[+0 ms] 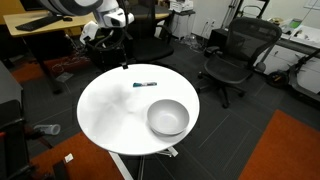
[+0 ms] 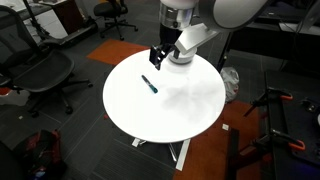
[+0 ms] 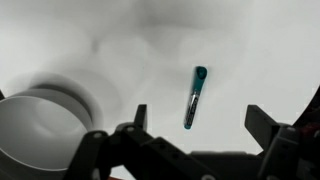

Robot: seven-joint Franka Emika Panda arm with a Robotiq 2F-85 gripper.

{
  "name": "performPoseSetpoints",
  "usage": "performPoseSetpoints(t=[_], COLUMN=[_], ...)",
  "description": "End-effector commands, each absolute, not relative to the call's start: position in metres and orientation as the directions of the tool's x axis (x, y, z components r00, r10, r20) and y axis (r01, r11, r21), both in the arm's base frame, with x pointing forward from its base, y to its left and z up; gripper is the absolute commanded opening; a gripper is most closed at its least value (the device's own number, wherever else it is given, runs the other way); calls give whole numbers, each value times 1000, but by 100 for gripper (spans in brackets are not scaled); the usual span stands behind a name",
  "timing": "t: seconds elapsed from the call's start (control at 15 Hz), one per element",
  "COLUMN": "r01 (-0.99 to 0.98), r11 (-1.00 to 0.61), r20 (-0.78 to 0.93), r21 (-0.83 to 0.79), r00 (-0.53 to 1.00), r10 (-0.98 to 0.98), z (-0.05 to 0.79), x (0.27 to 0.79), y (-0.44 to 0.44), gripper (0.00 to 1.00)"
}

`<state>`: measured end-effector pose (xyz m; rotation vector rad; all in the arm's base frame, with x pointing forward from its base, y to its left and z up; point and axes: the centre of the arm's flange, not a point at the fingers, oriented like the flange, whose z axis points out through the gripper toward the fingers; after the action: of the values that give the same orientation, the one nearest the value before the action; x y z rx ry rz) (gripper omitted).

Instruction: Put the marker in the bowl

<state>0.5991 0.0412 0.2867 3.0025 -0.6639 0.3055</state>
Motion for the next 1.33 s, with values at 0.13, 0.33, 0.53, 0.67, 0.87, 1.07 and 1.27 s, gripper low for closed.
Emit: performPoseSetpoints(t=[0.13, 0.33, 0.53, 0.67, 0.87, 1.07, 1.27], r01=[-474, -497, -520, -528, -538, -541, -542], r11=[-880, -867, -852, -847, -841, -839, -838], r20=[200, 194, 193, 195, 195, 198, 197], r21=[-13, -39, -56, -56, -59, -61, -59], r00=[861, 847, 832, 826, 820, 817, 817], r10=[-467, -495, -521, -528, -538, -541, -542], z=[252, 237, 224, 216, 205, 197, 188], x=[641, 656, 670, 680, 691, 700, 707], y=[37, 33, 33, 33, 33, 32, 29], gripper=[100, 100, 100, 100, 100, 100, 100])
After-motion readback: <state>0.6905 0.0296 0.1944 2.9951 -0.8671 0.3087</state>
